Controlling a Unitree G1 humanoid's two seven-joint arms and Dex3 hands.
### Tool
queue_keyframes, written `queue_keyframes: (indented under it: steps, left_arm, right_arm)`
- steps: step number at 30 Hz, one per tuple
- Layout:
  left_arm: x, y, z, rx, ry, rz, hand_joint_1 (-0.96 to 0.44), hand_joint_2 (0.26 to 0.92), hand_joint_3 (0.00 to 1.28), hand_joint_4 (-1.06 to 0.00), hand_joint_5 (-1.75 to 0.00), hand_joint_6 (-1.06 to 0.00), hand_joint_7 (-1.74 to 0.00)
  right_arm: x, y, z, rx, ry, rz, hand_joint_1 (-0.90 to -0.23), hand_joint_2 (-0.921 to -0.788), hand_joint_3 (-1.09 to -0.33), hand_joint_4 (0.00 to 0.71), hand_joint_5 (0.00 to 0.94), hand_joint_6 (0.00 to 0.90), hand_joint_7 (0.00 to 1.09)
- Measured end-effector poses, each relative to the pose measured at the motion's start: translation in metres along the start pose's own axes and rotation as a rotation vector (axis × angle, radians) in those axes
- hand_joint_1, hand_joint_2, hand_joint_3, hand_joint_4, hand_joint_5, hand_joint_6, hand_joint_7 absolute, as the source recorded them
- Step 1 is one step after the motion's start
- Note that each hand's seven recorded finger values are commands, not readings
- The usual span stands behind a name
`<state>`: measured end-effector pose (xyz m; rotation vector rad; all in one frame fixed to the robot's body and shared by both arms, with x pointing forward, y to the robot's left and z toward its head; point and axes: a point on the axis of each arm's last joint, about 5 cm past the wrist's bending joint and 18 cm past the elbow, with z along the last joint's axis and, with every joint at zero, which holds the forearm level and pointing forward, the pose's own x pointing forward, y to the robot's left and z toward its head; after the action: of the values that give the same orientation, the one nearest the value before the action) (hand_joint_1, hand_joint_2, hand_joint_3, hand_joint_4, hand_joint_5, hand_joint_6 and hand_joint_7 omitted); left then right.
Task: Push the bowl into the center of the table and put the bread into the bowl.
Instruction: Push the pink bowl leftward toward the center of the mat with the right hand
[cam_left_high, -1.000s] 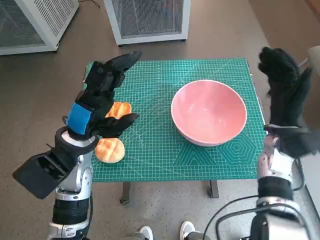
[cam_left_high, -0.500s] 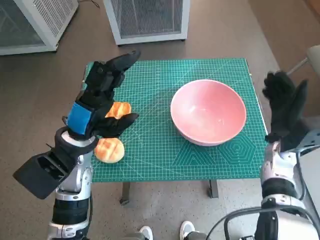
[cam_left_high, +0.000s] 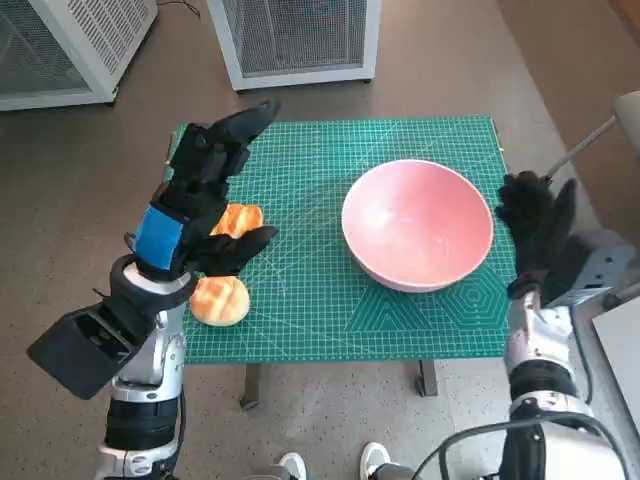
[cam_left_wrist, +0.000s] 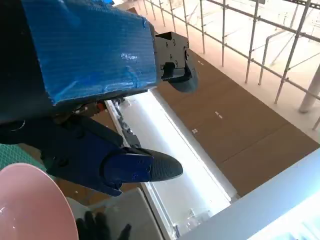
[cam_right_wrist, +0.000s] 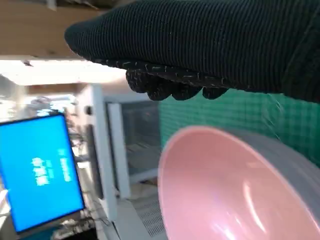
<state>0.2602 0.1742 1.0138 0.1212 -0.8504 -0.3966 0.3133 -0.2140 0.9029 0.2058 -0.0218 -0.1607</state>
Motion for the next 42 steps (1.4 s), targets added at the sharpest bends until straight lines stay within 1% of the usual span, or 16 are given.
queue_keyframes:
  steps: [8, 13, 17, 20, 23, 28, 31, 35, 39, 42]
  left_arm:
    - [-0.002, 0.0, 0.002, 0.004, 0.0, 0.001, -0.48, 0.921, 0.32, -0.07, -0.36, 0.0, -0.7]
    - [-0.004, 0.0, 0.003, 0.01, 0.0, 0.0, -0.48, 0.921, 0.31, -0.07, -0.35, 0.0, -0.7]
    - [-0.006, 0.002, 0.003, 0.016, 0.006, 0.002, -0.49, 0.921, 0.31, -0.11, -0.27, 0.0, -0.68]
    - [-0.009, 0.003, 0.003, 0.022, 0.014, 0.005, -0.49, 0.921, 0.31, -0.15, -0.2, 0.0, -0.66]
    - [-0.012, 0.005, 0.003, 0.028, 0.023, 0.01, -0.5, 0.921, 0.31, -0.17, -0.17, 0.0, -0.65]
    - [-0.016, 0.007, 0.004, 0.039, 0.035, 0.018, -0.5, 0.921, 0.3, -0.21, -0.11, -0.02, -0.6]
    - [-0.019, 0.009, 0.004, 0.044, 0.041, 0.024, -0.5, 0.921, 0.3, -0.22, -0.09, -0.03, -0.58]
    - [-0.022, 0.01, 0.005, 0.051, 0.048, 0.033, -0.51, 0.921, 0.3, -0.24, -0.06, -0.06, -0.54]
    - [-0.024, 0.012, 0.005, 0.057, 0.051, 0.043, -0.51, 0.921, 0.3, -0.25, -0.05, -0.07, -0.51]
    - [-0.025, 0.013, 0.005, 0.059, 0.054, 0.051, -0.52, 0.921, 0.3, -0.27, -0.04, -0.09, -0.48]
  right_arm:
    - [-0.001, 0.015, -0.008, 0.054, 0.046, 0.027, -0.37, -0.921, -0.534, 0.336, 0.006, 0.196, 0.36]
    - [0.0001, 0.025, -0.009, 0.101, 0.063, 0.052, -0.357, -0.921, -0.531, 0.331, 0.002, 0.198, 0.36]
    - [0.0015, 0.033, -0.009, 0.138, 0.068, 0.07, -0.345, -0.921, -0.529, 0.323, 0.0, 0.2, 0.36]
    - [0.0024, 0.04, -0.009, 0.152, 0.067, 0.084, -0.341, -0.921, -0.535, 0.312, 0.0, 0.199, 0.36]
    - [0.003, 0.045, -0.008, 0.157, 0.067, 0.098, -0.339, -0.921, -0.549, 0.306, 0.0, 0.198, 0.36]
    - [0.005, 0.055, -0.006, 0.152, 0.067, 0.126, -0.321, -0.921, -0.569, 0.298, 0.0, 0.188, 0.36]
    - [0.0062, 0.059, -0.004, 0.14, 0.068, 0.141, -0.314, -0.918, -0.581, 0.295, 0.0, 0.179, 0.36]
    - [0.0073, 0.065, -0.003, 0.13, 0.073, 0.158, -0.325, -0.913, -0.589, 0.299, 0.003, 0.175, 0.36]
    - [0.0075, 0.072, -0.002, 0.137, 0.086, 0.175, -0.337, -0.914, -0.586, 0.299, 0.002, 0.177, 0.36]
    - [0.0076, 0.077, -0.002, 0.144, 0.094, 0.187, -0.343, -0.919, -0.574, 0.3, 0.002, 0.182, 0.35]
